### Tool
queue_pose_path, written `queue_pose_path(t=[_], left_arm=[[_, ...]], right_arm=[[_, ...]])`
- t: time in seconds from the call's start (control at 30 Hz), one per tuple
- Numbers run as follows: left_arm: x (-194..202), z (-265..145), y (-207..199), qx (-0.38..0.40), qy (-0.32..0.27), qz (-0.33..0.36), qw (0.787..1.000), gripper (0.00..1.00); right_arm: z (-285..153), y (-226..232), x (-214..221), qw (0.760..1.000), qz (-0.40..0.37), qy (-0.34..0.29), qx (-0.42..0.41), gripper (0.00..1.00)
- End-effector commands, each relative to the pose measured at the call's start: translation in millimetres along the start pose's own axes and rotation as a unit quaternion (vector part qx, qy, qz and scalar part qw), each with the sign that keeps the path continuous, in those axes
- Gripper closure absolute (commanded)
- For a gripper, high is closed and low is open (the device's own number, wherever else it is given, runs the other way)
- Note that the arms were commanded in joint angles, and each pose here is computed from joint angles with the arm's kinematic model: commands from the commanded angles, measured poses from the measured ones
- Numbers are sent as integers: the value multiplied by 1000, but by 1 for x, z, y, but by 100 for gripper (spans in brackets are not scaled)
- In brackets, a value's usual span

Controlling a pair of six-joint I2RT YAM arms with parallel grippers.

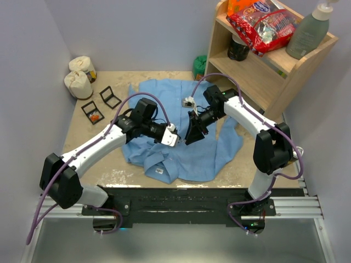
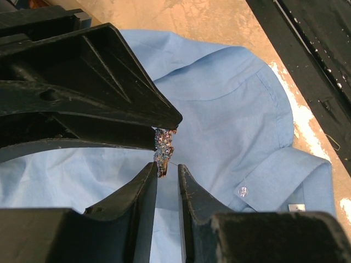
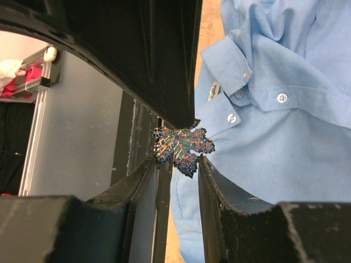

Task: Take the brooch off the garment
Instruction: Remove the brooch from the clothes.

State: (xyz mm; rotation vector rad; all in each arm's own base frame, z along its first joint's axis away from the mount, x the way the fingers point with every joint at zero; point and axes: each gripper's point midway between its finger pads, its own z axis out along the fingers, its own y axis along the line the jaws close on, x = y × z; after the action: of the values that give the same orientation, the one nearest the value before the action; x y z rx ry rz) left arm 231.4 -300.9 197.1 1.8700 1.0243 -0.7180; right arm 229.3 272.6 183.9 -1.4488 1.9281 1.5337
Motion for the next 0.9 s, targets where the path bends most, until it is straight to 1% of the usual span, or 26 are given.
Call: queue_pose_path(t=[0.0, 0.13, 0.2, 0.27, 0.4, 0.43, 0.47, 0.53, 0.73, 0.87], left_arm=[[5, 5, -5, 7, 6, 12, 1000, 73], [3, 9, -3, 4, 3, 11, 1000, 77], [2, 9, -1, 3, 1, 12, 1000, 84], [1, 10, -1, 3, -1, 8, 1000, 89], [-3, 12, 2, -2, -5, 4, 1000, 92], [-4, 12, 3, -3, -6, 2, 1000, 93], [-4, 12, 3, -4, -6, 0, 1000, 98], [-6, 13, 5, -8, -5, -8, 1000, 100], [-10, 11, 6, -6, -5, -42, 999, 100], [-12, 8, 1, 4, 0, -57, 998, 100]], right_arm=[[-2, 11, -16, 999, -24, -21, -19, 85], [-2, 13, -16, 999, -27, -21, -19, 85], [-2, 13, -15, 999, -26, -21, -19, 85], [-2, 13, -15, 999, -27, -21, -19, 85], [-2, 15, -14, 999, -28, -22, -20, 85], [-3, 15, -15, 999, -30, -24, -19, 85], [-3, 15, -15, 999, -31, -23, -18, 85], [-3, 15, -14, 999, -30, -21, -18, 84], [-10, 13, -16, 999, -51, -7, 8, 72], [-15, 8, -18, 997, -67, 4, 36, 60]])
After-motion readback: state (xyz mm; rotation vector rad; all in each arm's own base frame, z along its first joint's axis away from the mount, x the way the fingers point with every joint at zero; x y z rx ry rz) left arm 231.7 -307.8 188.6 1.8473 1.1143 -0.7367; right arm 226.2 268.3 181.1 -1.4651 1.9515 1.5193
